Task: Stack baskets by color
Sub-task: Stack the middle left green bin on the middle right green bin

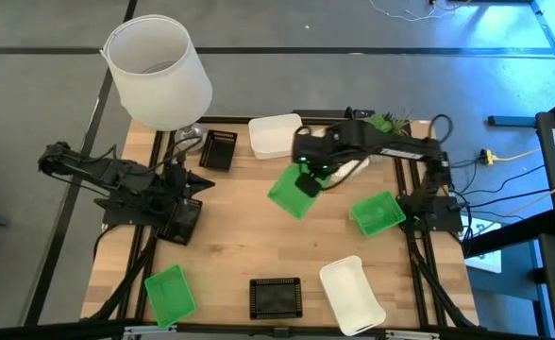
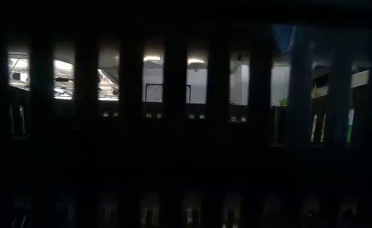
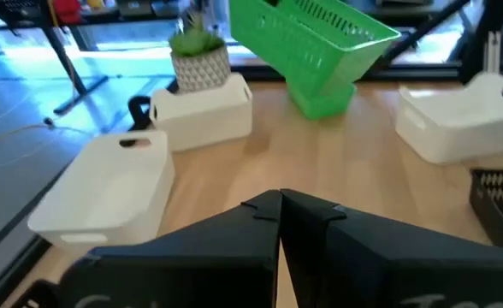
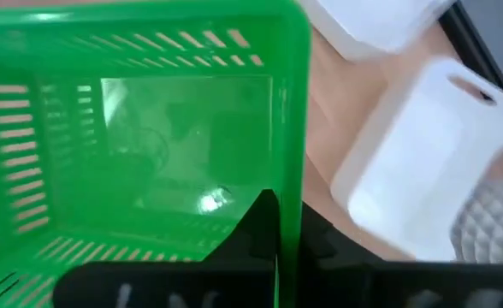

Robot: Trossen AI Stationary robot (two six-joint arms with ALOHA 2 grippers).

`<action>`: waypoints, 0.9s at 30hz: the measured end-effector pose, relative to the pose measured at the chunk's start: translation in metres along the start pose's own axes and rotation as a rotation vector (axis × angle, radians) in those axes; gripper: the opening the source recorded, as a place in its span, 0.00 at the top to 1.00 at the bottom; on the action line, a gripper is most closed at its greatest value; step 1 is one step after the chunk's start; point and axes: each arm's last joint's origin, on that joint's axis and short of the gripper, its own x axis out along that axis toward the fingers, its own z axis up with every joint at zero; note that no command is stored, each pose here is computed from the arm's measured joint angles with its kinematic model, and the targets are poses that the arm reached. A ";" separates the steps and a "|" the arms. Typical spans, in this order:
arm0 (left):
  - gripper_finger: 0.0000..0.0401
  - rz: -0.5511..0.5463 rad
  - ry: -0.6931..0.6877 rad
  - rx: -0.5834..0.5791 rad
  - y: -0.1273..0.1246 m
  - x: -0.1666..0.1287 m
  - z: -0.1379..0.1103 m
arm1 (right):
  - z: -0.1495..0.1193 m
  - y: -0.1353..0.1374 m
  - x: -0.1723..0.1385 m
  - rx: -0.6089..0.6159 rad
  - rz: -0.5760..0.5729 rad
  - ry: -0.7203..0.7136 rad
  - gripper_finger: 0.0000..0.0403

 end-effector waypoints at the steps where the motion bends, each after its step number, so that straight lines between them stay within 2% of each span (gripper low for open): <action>1: 1.00 0.002 -0.009 -0.006 -0.001 0.002 0.001 | -0.006 -0.004 -0.001 0.022 -0.006 0.010 1.00; 6: 1.00 0.015 -0.051 -0.041 -0.005 0.014 0.007 | -0.049 -0.032 -0.001 0.161 -0.035 0.086 1.00; 15: 1.00 -0.003 -0.003 -0.037 -0.010 0.033 0.004 | -0.129 -0.073 0.019 0.409 -0.096 0.214 1.00; 20: 1.00 0.000 0.003 -0.057 -0.010 0.040 0.003 | -0.161 -0.088 0.043 0.500 -0.187 0.272 1.00; 27: 1.00 0.026 0.007 -0.067 -0.006 0.042 0.003 | -0.188 -0.098 0.077 0.536 -0.304 0.386 1.00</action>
